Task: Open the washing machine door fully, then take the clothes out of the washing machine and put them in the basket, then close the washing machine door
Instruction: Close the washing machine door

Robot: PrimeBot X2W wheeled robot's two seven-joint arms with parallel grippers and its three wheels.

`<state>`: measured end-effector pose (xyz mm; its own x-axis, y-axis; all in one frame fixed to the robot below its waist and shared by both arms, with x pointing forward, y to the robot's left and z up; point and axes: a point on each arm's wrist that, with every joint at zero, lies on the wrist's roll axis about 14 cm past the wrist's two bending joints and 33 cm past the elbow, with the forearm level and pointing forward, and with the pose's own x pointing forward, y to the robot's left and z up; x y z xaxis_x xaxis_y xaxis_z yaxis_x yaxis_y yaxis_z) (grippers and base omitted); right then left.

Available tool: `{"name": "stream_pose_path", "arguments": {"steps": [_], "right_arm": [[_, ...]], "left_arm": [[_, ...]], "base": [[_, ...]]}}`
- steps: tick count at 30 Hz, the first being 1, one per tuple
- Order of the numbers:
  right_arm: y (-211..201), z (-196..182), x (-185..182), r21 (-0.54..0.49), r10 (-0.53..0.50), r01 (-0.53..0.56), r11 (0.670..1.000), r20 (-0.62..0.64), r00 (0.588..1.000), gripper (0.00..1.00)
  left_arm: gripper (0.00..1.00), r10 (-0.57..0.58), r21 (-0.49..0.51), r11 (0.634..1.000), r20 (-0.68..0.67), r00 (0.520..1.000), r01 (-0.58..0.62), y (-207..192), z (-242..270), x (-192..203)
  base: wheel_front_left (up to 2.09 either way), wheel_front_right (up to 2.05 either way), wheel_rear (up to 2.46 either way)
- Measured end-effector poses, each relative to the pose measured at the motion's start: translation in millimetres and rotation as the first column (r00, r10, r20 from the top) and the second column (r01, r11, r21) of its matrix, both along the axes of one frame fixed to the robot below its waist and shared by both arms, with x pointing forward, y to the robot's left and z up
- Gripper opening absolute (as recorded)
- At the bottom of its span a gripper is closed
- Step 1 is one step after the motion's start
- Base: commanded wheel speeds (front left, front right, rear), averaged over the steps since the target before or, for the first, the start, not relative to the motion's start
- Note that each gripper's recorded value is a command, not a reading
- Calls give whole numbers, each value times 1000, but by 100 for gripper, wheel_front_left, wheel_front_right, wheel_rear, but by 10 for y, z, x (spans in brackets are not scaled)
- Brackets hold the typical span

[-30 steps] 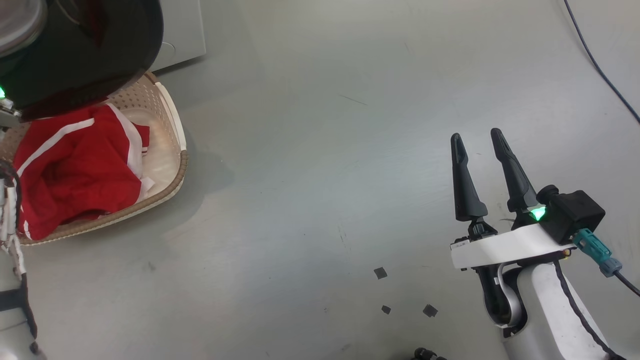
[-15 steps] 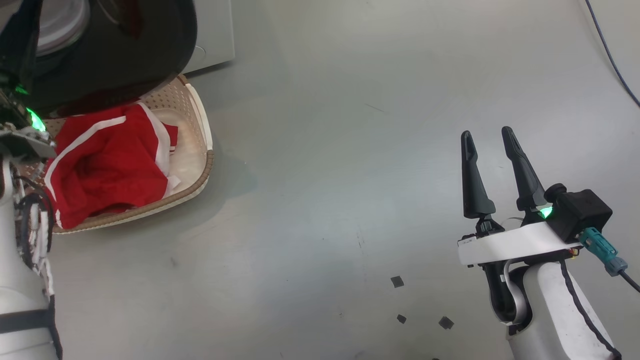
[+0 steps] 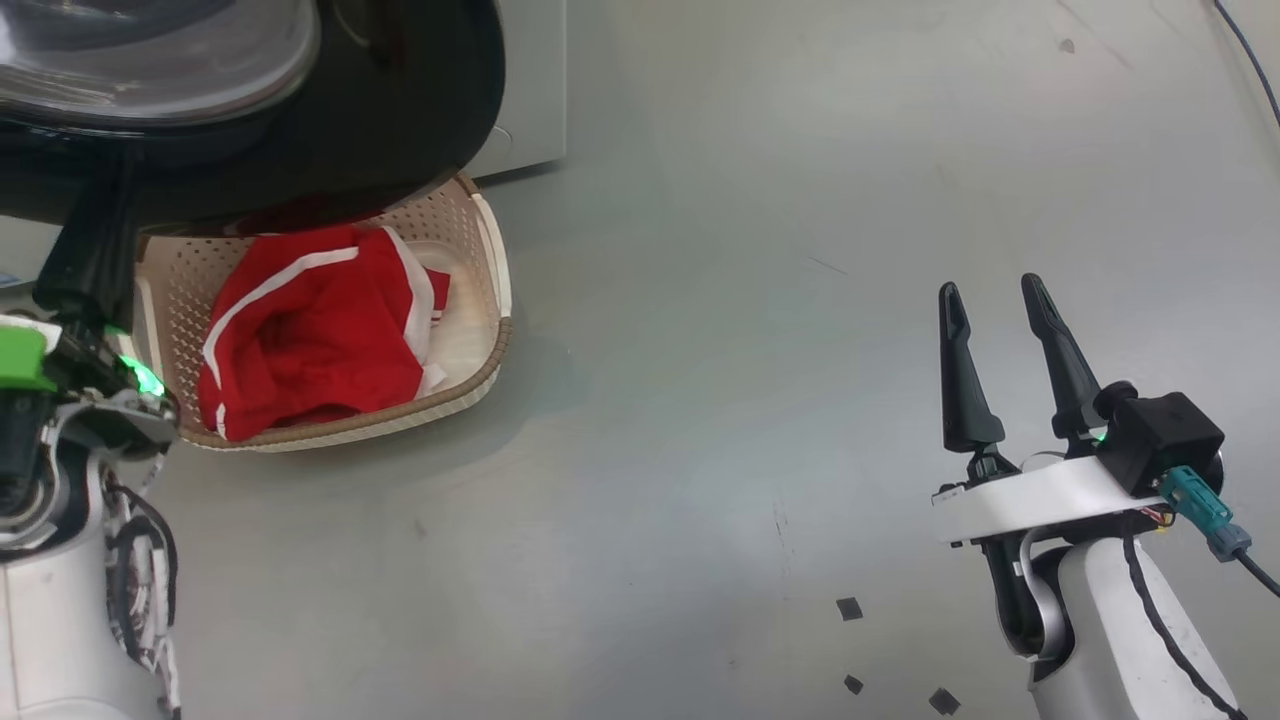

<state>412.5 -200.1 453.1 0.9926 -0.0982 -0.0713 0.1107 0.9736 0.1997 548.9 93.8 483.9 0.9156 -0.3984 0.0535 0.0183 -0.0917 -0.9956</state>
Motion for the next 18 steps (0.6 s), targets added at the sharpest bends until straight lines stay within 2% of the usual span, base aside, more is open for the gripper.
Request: {"name": "stream_pose_path", "arguments": {"steps": [1, 2, 3, 11, 18], "right_arm": [[18, -3, -2, -3, 9, -9, 1000, -1, 1000, 100], [39, -7, -8, -5, 17, -17, 1000, -2, 1000, 100], [64, -8, -8, -6, 29, -29, 1000, -2, 1000, 100], [238, 57, -17, -7, 88, -88, 996, 18, 996, 100], [387, 122, -15, -8, 138, -138, 990, 39, 990, 100]], "left_arm": [[46, 10, 1, 1000, -4, 1000, -10, 37, -6, -48], [82, 26, 3, 1000, -9, 1000, -26, 82, -8, -90], [100, 40, 6, 999, -11, 999, -40, 131, -6, -133], [100, 138, 56, 989, -4, 990, -138, 476, 82, -496], [100, 223, 171, 958, 64, 973, -231, 716, 273, -757]], "base": [[0, 0, 0], [0, 0, 0], [0, 0, 0], [0, 0, 0], [0, 0, 0]]}}
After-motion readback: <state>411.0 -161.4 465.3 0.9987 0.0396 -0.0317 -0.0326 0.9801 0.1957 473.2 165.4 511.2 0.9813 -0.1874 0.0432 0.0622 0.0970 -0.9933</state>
